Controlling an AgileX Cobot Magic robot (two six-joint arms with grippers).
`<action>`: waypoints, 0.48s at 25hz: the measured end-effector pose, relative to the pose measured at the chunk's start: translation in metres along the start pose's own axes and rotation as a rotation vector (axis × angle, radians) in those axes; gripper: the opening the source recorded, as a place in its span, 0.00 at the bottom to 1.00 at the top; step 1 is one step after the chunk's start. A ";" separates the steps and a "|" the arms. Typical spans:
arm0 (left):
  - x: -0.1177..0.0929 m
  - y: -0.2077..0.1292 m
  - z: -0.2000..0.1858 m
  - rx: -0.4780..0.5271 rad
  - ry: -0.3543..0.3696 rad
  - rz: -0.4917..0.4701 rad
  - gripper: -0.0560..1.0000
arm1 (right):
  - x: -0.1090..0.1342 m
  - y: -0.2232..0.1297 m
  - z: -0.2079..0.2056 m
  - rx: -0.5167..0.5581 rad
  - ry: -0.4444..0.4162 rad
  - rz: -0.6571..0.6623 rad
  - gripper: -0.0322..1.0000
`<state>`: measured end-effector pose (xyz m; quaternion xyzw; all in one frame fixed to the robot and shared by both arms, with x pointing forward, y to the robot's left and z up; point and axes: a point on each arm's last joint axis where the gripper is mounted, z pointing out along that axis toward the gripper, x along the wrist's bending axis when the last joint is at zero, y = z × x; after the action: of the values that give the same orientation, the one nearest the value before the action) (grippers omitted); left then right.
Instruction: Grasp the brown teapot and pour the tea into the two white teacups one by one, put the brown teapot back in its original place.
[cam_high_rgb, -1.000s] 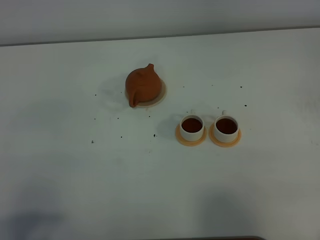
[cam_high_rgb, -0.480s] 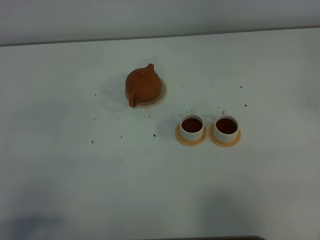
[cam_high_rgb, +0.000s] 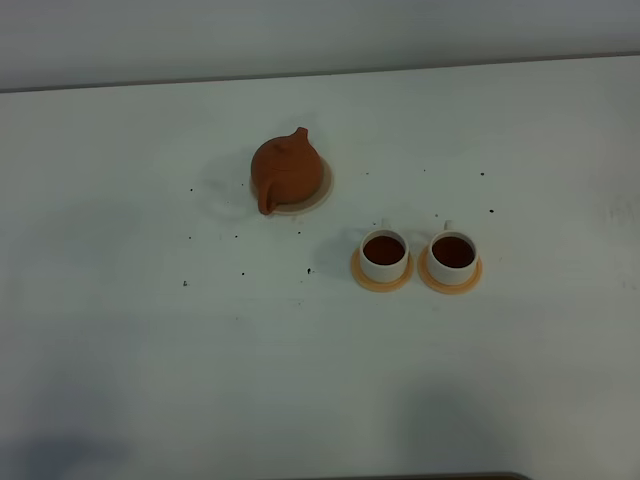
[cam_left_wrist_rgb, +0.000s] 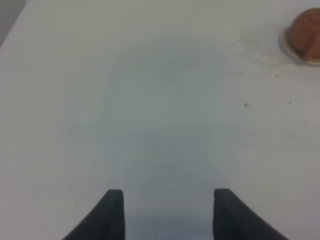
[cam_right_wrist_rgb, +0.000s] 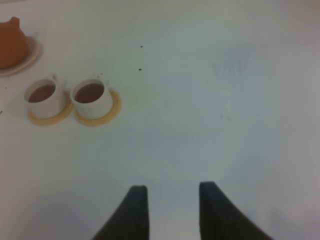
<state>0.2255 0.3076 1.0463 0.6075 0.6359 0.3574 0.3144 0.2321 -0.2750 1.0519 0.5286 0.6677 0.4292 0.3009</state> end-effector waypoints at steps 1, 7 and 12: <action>0.000 0.000 0.000 0.000 -0.008 0.005 0.44 | 0.000 0.000 0.000 0.000 0.000 0.000 0.27; 0.000 0.000 0.000 -0.001 -0.015 0.010 0.44 | 0.000 0.000 0.000 0.000 0.000 0.000 0.27; 0.000 0.000 0.000 -0.001 -0.015 0.010 0.44 | 0.000 0.000 0.000 0.000 0.000 0.000 0.27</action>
<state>0.2256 0.3079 1.0463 0.6130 0.6305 0.3547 0.3176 0.2321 -0.2750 1.0519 0.5286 0.6677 0.4292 0.3009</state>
